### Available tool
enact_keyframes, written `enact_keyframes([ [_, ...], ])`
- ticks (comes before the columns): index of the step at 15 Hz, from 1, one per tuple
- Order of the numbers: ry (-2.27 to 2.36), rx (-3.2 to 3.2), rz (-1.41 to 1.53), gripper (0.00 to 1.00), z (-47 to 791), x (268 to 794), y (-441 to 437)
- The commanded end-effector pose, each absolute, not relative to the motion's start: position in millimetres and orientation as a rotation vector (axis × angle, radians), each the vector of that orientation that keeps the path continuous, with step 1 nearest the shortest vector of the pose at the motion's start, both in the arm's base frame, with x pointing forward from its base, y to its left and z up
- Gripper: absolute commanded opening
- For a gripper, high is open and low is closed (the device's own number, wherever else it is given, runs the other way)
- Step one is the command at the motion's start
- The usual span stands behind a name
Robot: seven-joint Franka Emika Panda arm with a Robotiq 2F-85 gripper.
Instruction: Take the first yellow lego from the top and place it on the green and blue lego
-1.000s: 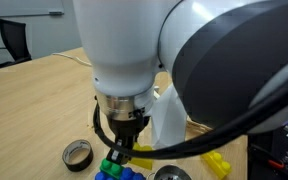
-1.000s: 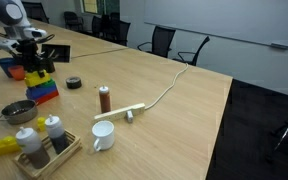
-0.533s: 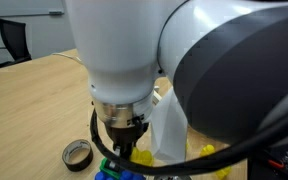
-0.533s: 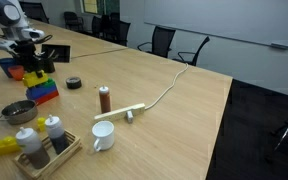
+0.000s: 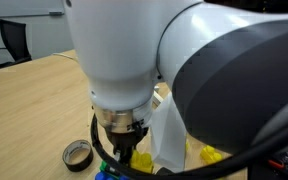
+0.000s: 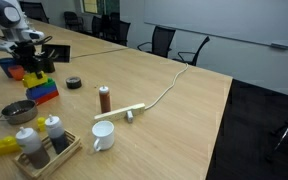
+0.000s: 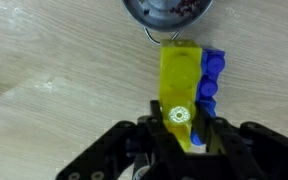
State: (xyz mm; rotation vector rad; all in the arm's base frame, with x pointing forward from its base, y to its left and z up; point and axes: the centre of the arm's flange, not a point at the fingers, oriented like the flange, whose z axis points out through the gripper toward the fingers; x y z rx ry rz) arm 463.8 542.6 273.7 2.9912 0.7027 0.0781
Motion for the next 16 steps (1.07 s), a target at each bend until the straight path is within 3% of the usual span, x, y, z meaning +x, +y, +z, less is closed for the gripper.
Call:
enact_keyframes([
  [1, 0.702, 2.997, 0.115, 0.1, 273.2, 466.7, 549.2],
  [16, 0.672, 3.038, 0.08, 0.1, 259.9, 466.2, 549.1],
])
